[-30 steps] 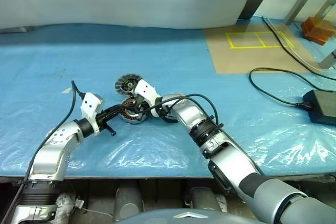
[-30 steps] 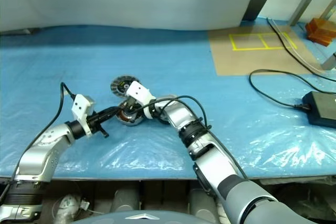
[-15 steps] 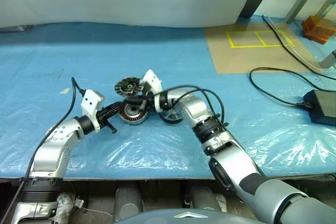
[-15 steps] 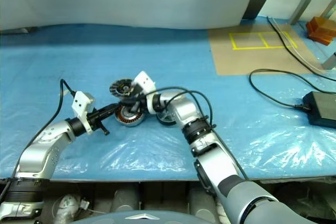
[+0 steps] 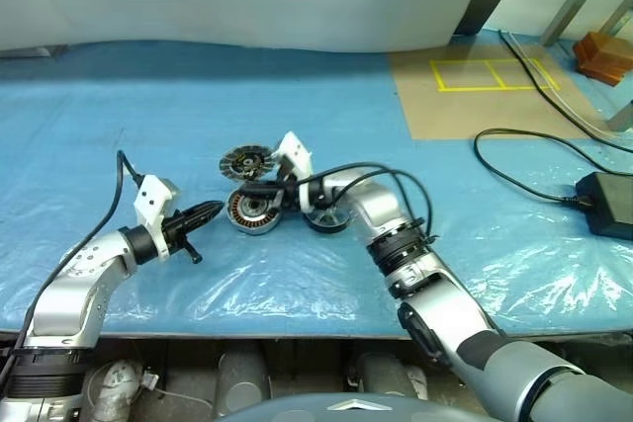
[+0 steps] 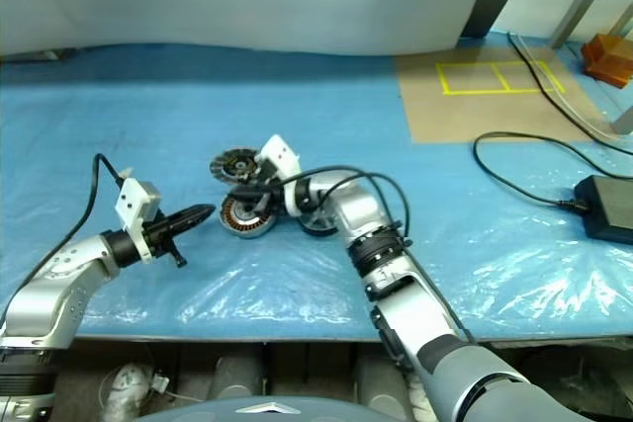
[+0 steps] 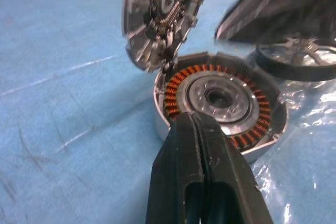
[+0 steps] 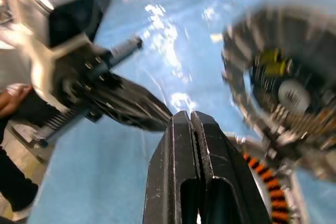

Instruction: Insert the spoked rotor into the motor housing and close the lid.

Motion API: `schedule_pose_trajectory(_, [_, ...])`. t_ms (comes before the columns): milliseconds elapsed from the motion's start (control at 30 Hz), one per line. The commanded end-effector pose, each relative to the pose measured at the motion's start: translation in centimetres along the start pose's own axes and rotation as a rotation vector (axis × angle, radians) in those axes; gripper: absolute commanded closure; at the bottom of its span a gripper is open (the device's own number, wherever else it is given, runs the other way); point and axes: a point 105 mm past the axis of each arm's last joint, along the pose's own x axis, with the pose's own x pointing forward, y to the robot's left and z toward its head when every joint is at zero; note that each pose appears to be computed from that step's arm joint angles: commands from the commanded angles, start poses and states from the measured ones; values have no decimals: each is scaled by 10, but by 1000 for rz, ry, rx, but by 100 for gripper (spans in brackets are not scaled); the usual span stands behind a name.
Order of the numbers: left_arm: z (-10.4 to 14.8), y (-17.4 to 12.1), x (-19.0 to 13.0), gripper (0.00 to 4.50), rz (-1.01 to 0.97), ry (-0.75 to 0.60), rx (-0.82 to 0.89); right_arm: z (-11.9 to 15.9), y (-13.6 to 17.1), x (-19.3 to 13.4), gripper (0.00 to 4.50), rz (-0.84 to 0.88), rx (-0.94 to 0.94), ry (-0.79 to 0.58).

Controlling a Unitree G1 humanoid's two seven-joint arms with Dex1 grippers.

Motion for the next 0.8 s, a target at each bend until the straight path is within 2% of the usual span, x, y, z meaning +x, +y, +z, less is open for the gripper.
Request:
schedule_pose_trajectory(33, [25,-13,0,450,-63,-57,48,25,8,-24,448,60,-67,27])
schedule_pose_trajectory(100, [28,-21,1,450,-100,-57,57,22,11,-41,448,79,-114,110])
schedule_pose_trajectory(267, [34,-40,-2,450,-211,-44,86,-4,15,-92,448,176,-486,426])
schedule_pose_trajectory(367, [31,-45,0,450,-247,-23,100,-2,11,-106,389,230,-564,489])
schedule_pose_trajectory(567, [26,-51,9,450,-251,-29,85,0,-11,-99,195,218,-594,530])
schedule_pose_trajectory(667, [22,-55,10,450,-249,-30,75,-8,-20,-95,97,214,-580,586])
schedule_pose_trajectory(800, [19,-56,9,450,-229,-21,67,-14,-26,-92,97,220,-590,625])
